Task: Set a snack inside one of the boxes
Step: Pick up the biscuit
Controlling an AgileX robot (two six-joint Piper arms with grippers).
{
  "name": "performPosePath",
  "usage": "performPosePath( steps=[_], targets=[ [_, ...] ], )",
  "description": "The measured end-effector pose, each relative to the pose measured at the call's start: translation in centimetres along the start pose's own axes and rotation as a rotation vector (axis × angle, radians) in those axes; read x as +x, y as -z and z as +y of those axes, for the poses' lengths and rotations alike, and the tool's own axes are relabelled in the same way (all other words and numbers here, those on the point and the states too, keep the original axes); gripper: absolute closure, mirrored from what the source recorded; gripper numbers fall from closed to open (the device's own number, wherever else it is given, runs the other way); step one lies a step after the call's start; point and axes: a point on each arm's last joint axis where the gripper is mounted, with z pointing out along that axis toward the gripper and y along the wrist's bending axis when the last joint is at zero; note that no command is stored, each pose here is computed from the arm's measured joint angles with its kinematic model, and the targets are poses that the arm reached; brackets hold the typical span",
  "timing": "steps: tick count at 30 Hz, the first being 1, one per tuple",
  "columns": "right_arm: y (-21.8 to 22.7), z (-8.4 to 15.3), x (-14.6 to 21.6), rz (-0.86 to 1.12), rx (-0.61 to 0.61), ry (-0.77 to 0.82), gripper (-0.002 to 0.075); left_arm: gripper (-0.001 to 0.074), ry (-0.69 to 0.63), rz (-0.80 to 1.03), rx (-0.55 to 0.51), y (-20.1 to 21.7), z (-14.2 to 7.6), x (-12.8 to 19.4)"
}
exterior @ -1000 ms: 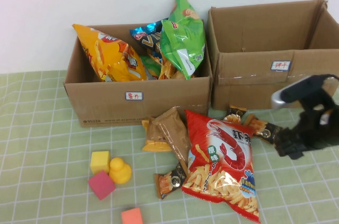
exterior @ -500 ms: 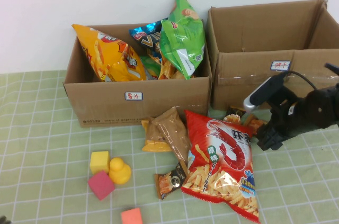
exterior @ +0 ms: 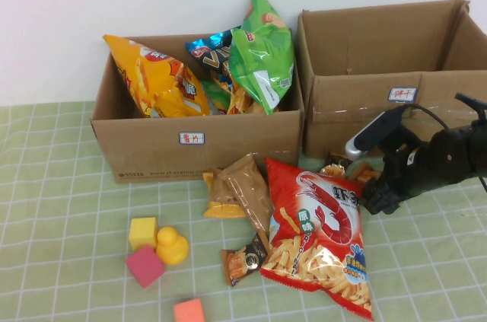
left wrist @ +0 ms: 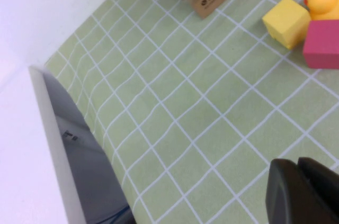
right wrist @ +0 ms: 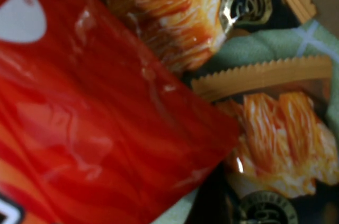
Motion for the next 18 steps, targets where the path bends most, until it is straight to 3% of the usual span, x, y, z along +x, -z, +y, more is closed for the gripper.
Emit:
performPosePath(
  steps=[18],
  targets=[
    [0.45, 0.4, 0.5, 0.113, -0.065, -0.069, 0.0267, 0.0736, 0.02, 0.003, -0.021, 0.0, 0.19, 0.03]
  ],
)
